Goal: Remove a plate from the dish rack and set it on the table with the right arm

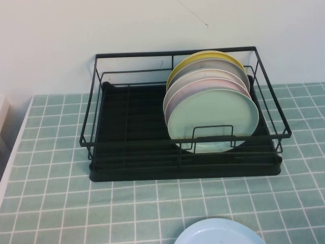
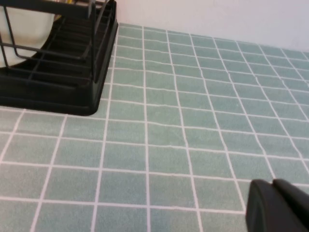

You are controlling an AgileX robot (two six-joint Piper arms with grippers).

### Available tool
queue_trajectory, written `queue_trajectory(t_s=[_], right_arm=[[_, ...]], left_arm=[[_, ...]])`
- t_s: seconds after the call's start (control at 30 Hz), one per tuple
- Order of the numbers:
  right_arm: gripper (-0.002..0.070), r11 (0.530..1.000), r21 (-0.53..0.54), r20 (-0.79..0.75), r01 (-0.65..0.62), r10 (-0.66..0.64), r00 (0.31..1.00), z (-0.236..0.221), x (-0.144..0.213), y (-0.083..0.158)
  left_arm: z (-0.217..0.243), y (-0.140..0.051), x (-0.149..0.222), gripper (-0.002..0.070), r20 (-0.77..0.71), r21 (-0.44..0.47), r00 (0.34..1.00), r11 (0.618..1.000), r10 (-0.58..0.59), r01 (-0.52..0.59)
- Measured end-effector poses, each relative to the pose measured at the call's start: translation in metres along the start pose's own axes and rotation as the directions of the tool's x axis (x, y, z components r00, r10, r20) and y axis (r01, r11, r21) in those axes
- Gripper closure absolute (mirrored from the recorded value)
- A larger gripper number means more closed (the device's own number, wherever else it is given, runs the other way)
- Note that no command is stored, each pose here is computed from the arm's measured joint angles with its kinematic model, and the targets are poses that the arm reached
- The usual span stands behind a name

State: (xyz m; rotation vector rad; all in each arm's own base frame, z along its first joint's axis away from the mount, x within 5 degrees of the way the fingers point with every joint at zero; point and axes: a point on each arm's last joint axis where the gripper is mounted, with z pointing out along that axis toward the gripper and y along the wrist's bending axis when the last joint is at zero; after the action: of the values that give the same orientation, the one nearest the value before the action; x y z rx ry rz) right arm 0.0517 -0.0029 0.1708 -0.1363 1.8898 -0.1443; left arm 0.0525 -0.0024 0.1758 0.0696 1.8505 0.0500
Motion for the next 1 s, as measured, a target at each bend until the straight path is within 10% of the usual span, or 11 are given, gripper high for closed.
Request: queue_trajectory(t_s=[0.57,0.7,0.9,1.0], right_arm=[[0.0678,0.976,-0.085,0.005,-0.200,0.201,0.980,0.000,-0.002,0.007],[0.0678,0.871,-0.193,-0.026,-0.452,0.456,0.890,-0.001,-0.005,0.017],[0.0678,0.574,-0.324,-0.073,-0.752,0.777,0.625,-0.004,-0.018,0.024],[0.0678,0.523,-0.338,-0.058,-0.782,0.818,0.572,-0.005,-0.021,0.022]], left_arm=[[0.000,0.000,0.000,0.0678,0.000,0.000,1.000,1.000,0.000,0.000],[0.000,0.000,0.000,0.0678,0.000,0.000,1.000,1.000,0.000,0.000],[0.000,0.000,0.000,0.0678,0.000,0.000,1.000,1.000,0.000,0.000],[0.000,0.000,0.000,0.0678,0.000,0.000,1.000,1.000,0.000,0.000]])
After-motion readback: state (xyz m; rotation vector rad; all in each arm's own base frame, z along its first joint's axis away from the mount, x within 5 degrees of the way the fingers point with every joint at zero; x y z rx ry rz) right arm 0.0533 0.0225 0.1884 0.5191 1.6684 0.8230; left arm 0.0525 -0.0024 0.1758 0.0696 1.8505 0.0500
